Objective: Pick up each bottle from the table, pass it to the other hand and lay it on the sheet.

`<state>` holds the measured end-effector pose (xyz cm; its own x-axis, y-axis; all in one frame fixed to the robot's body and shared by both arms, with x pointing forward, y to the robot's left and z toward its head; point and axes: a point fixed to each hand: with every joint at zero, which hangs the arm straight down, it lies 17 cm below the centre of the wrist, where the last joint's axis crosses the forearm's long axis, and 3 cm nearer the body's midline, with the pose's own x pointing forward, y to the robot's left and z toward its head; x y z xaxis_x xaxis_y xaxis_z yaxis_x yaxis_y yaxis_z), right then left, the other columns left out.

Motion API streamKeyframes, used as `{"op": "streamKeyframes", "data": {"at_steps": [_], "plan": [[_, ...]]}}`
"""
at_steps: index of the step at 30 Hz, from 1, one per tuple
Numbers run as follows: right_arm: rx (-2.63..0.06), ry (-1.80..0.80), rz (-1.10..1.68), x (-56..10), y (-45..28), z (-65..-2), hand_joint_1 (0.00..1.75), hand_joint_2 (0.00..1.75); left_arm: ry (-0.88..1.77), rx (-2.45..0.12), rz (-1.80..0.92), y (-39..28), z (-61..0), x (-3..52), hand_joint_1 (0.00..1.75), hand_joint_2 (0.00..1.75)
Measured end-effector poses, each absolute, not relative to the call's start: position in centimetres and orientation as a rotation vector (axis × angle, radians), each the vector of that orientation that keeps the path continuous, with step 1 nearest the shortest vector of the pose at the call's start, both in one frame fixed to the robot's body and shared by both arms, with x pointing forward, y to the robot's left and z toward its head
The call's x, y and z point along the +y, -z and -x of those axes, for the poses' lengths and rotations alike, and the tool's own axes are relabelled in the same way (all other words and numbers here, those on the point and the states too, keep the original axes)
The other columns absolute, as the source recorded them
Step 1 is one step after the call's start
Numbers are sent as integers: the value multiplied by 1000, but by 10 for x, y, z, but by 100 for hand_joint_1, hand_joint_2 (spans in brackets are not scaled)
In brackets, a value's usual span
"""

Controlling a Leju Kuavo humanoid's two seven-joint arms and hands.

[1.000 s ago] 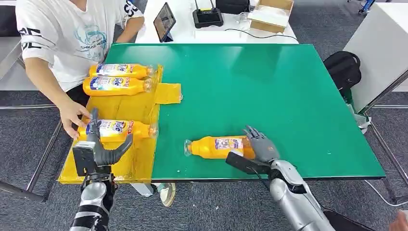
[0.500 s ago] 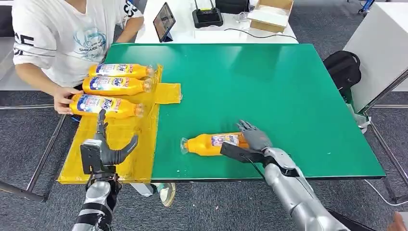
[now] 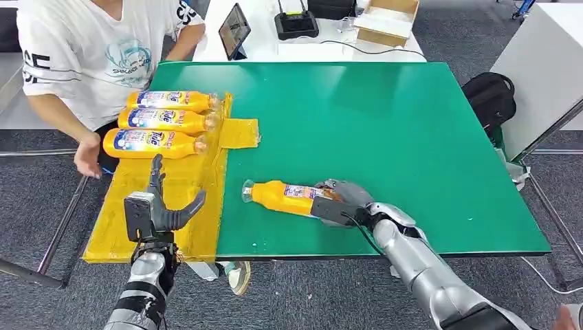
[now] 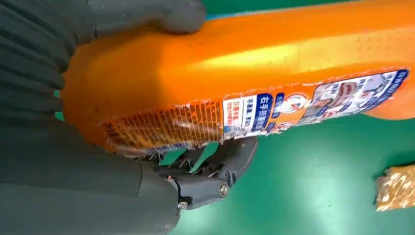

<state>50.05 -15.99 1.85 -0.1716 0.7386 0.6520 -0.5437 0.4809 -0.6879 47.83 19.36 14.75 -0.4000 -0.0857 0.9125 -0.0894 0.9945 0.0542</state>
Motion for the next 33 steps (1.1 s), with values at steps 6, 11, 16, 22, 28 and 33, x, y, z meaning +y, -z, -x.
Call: {"op": "streamKeyframes", "data": {"at_steps": [6,11,16,22,28,33], "plan": [[-1285,-1182,174,-165,-13,-498,175,175,-8,-1967,-96,-144,-481,189,0,175],[-1277,-1198,176,-168,-11,-497,175,175,-4,-1957,-89,-141,-482,186,0,175],[-1383,-1061,216,-166,-20,-497,175,175,-4,-1942,-87,-136,-481,186,0,175],[-1609,-795,269,-147,-66,-483,175,175,33,-1978,-108,-151,-473,181,0,175],[-1726,-666,261,-148,-98,-477,175,175,33,-2033,-109,-167,-468,179,0,175],[-1957,-386,324,-165,-166,-468,175,175,3,-2102,-34,-199,-461,169,0,175]]}}
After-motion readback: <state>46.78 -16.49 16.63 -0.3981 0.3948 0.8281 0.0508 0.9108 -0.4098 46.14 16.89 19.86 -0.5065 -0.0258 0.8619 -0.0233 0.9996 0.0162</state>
